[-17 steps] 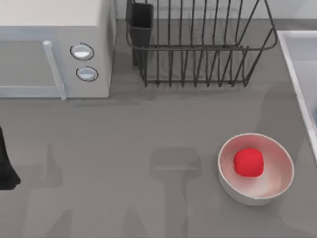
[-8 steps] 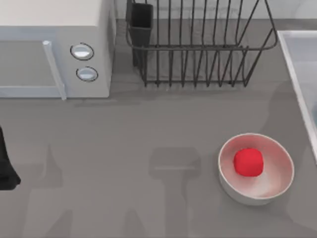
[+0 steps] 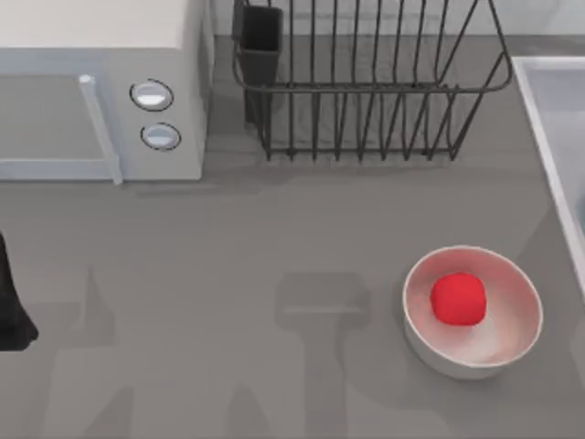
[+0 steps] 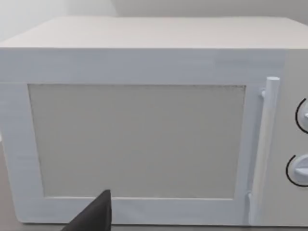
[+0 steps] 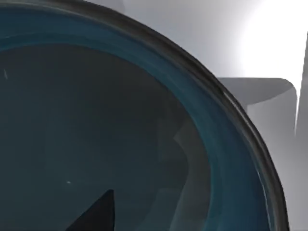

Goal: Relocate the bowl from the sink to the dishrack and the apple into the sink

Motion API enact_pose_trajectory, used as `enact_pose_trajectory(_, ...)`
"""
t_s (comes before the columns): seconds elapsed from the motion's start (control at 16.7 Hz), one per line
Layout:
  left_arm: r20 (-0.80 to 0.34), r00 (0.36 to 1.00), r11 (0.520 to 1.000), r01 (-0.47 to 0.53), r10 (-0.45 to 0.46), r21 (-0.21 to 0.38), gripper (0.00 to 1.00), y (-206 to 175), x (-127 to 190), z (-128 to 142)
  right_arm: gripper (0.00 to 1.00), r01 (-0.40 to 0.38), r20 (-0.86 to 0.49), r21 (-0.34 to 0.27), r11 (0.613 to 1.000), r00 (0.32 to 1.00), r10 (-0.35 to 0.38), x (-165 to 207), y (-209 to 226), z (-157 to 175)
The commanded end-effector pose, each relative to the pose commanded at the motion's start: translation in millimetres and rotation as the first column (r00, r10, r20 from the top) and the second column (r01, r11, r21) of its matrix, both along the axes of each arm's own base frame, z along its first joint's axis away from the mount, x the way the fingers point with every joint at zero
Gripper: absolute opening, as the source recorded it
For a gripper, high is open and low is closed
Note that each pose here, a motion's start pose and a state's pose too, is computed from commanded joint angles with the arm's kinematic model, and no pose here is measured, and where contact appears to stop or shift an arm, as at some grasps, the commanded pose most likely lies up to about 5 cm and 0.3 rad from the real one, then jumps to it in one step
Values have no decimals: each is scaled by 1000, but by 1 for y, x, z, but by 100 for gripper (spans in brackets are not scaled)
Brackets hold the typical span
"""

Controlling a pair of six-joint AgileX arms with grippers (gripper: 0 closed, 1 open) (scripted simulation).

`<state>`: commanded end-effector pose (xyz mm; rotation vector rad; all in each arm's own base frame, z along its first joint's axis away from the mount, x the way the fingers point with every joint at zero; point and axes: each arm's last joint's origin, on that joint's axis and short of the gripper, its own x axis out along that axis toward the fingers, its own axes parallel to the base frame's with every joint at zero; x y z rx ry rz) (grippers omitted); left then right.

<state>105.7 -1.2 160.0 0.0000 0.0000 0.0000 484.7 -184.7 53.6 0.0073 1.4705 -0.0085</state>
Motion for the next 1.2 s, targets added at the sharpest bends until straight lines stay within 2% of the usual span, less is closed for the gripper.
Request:
enact_pose_trajectory(0.3,0,1000,1000,0,0,0,100,0,0,0,100,0,0,0,1000,1000,0,0,0,-5)
enact_pose_trajectory(1.08,0,1000,1000,0,0,0,100,0,0,0,2,0,0,0,1000,1000,0,0,0,-5)
enact_pose_trajectory(1.2,0,1000,1000,0,0,0,100,0,0,0,0,0,0,0,1000,1000,0,0,0,-5)
